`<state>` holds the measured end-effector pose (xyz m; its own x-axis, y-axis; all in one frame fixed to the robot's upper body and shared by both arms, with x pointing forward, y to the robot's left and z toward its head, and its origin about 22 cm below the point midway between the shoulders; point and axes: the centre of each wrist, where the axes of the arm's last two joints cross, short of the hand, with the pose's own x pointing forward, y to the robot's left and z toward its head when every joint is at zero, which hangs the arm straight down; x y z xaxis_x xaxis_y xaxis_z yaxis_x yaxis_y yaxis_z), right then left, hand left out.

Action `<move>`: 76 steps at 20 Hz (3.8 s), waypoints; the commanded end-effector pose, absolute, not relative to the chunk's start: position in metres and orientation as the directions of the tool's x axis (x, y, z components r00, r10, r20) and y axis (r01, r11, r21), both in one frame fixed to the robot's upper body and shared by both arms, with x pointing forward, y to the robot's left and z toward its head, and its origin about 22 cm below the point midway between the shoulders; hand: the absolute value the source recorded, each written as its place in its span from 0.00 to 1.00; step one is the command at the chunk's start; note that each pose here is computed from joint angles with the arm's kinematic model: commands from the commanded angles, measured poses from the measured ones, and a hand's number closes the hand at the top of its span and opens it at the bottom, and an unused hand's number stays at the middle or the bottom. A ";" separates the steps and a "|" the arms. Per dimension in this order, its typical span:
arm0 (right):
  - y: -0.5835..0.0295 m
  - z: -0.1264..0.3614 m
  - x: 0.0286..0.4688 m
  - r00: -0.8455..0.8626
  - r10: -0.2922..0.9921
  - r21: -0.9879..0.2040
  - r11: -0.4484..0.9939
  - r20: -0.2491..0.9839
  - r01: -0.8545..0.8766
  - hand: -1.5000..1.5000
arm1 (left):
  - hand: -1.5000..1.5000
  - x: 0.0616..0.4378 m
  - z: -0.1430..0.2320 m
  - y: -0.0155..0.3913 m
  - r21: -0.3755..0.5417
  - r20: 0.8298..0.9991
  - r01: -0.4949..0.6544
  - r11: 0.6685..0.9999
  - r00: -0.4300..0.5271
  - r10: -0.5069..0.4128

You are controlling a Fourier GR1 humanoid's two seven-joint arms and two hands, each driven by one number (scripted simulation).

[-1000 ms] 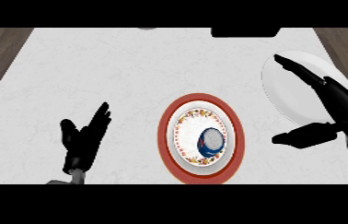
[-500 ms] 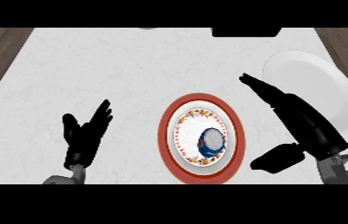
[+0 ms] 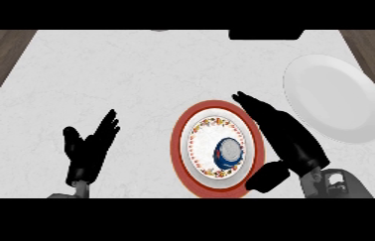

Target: Pick the can from the plate and place it in the plate

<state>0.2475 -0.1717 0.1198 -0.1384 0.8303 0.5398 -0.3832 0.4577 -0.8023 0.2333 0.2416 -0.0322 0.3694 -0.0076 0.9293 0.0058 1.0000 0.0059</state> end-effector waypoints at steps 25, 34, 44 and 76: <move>-0.124 0.054 0.258 -0.095 0.907 -0.835 0.333 0.411 -0.439 0.00 | 0.50 0.228 -0.029 0.233 0.002 0.927 -0.011 1.000 0.376 0.002; -0.124 0.019 0.260 -0.226 0.923 -0.881 0.193 0.313 -0.433 1.00 | 0.50 0.220 -0.034 0.240 0.027 0.926 0.006 1.000 0.378 -0.027; -0.135 0.059 0.258 -0.319 0.863 -0.920 0.366 0.391 -0.138 1.00 | 0.50 0.225 -0.034 0.236 0.007 0.925 0.002 1.000 0.379 -0.007; -0.282 0.127 0.390 0.684 0.188 -0.560 -0.445 0.705 0.699 1.00 | 0.50 0.248 -0.022 0.214 0.014 0.943 0.093 0.996 0.329 -0.044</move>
<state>0.3875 -0.2735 0.1348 0.7536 0.3618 0.5488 0.6565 -0.3732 -0.6555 0.2452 0.2181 -0.0195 0.3286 -0.0450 0.9434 0.0941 0.9955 0.0147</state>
